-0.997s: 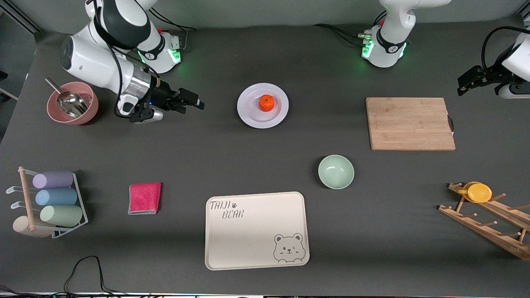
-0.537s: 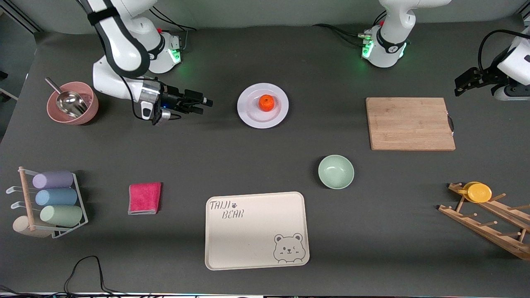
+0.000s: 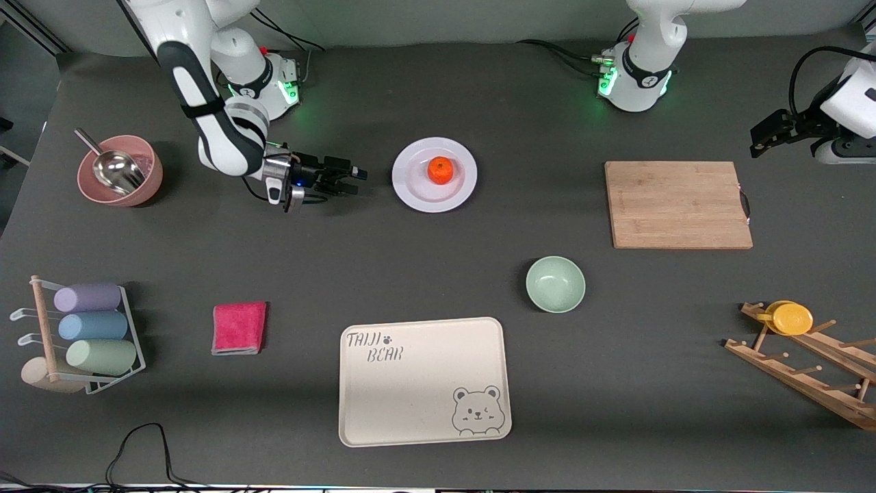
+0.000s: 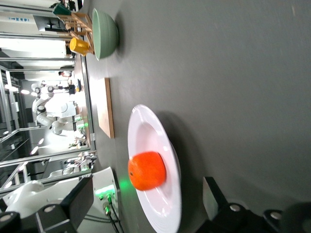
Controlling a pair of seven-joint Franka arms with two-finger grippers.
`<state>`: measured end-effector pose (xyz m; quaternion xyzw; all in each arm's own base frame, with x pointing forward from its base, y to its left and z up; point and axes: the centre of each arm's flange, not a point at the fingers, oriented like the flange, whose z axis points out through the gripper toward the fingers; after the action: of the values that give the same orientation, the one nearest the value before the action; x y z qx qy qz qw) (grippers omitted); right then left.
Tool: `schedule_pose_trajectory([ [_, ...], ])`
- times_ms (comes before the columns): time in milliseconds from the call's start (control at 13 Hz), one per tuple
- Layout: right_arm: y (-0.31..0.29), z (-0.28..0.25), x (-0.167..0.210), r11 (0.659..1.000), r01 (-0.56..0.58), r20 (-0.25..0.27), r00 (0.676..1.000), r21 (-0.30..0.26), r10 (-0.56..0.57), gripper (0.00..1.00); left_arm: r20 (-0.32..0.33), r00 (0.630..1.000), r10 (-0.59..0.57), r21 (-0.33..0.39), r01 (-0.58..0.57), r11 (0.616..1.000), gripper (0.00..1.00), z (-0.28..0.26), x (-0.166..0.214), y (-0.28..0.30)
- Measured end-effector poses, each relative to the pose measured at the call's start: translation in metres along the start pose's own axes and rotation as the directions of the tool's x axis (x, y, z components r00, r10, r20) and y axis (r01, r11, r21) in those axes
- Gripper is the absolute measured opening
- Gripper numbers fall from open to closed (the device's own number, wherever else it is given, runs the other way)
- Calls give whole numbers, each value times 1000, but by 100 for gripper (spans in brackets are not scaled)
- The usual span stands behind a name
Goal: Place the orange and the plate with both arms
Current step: 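Reach the right gripper to the rim of the white plate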
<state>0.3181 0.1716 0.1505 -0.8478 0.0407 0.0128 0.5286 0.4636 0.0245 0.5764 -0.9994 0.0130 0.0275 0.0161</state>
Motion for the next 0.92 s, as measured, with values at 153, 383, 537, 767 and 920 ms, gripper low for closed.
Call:
schedule_pose_trajectory([
  [153,16,7,-7,1000,-18,24,1000,8,18,100,1,1000,0,0,0,1000,100,0,0,0],
  [383,23,14,-11,999,-32,39,999,2,32,96,3,1000,0,0,0,1000,100,1,0,0],
  [537,22,29,-20,998,-59,33,998,19,59,89,5,1000,1,0,-1,1000,100,2,0,0],
  [767,12,60,-39,995,-87,50,995,47,85,73,7,1000,1,0,-1,1000,100,2,-1,1],
  [920,13,62,-39,995,-84,53,995,47,82,69,10,1000,1,0,-1,1000,100,3,-1,1],
])
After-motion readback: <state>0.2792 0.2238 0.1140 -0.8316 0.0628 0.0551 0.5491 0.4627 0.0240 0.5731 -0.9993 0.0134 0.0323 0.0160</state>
